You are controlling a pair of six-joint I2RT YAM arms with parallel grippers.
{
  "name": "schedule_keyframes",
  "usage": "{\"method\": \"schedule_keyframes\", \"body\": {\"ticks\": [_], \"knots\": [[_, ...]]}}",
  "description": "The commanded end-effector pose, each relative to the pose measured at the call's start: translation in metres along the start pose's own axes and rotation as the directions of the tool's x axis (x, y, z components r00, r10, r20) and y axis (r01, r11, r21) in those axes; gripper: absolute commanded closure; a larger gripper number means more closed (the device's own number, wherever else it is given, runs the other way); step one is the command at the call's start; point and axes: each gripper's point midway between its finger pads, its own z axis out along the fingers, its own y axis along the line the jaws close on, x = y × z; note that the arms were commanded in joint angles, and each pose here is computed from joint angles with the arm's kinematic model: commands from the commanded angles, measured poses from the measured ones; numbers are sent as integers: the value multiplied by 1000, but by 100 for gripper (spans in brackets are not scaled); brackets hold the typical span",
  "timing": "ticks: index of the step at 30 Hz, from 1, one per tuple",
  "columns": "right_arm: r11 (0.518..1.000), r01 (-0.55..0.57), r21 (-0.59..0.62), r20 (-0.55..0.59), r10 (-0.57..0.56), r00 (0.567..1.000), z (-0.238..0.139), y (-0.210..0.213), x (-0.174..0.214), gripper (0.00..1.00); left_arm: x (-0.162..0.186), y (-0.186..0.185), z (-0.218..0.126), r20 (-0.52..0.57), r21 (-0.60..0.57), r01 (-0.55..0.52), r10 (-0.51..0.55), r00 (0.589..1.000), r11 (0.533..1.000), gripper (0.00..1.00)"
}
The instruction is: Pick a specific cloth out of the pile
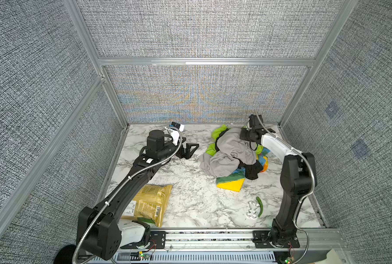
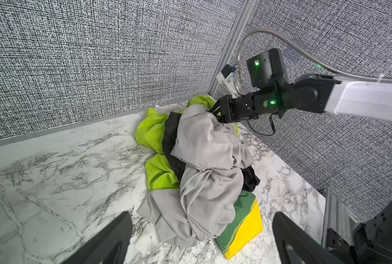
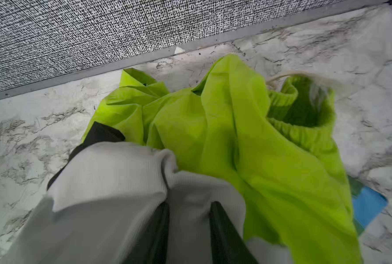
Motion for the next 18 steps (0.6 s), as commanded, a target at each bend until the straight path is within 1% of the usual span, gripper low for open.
{"method": "schedule_keyframes", "body": {"ticks": [1,4,6,7,10,12,14,16,17,18], "knots": [[999,-22,-32,-32,21,999,18,10,-1,63,-4,-3,1,14,17,-6,5,1000,1000,1],[999,-34,-22,-38,34,999,29,12,-8,61,-4,-4,1,13,13,-10,10,1000,1000,1],[999,-37,-33,-6,36,999,14,16,-22,58,-3,-4,1,12,8,-15,14,1000,1000,1],[999,-33,-41,21,34,999,4,19,-29,56,-4,-4,1,13,7,-16,16,1000,1000,1],[998,-7,-59,68,11,998,-32,24,-40,43,-4,-4,0,15,7,-17,17,1000,1000,1],[998,8,-59,83,-3,997,-53,22,-37,33,-4,-5,1,14,10,-17,17,1000,1000,1],[998,16,-53,87,-11,996,-74,16,-26,18,-4,-5,1,13,12,-15,15,1000,1000,1],[998,18,-52,79,-14,997,-88,11,-12,6,-5,-5,0,15,11,-14,14,1000,1000,1],[999,18,-49,66,-14,998,-95,8,-2,1,-5,-6,1,16,13,-14,14,1000,1000,1],[999,17,-44,53,-14,998,-99,4,8,1,-5,-6,0,17,14,-15,15,1000,1000,1]]}}
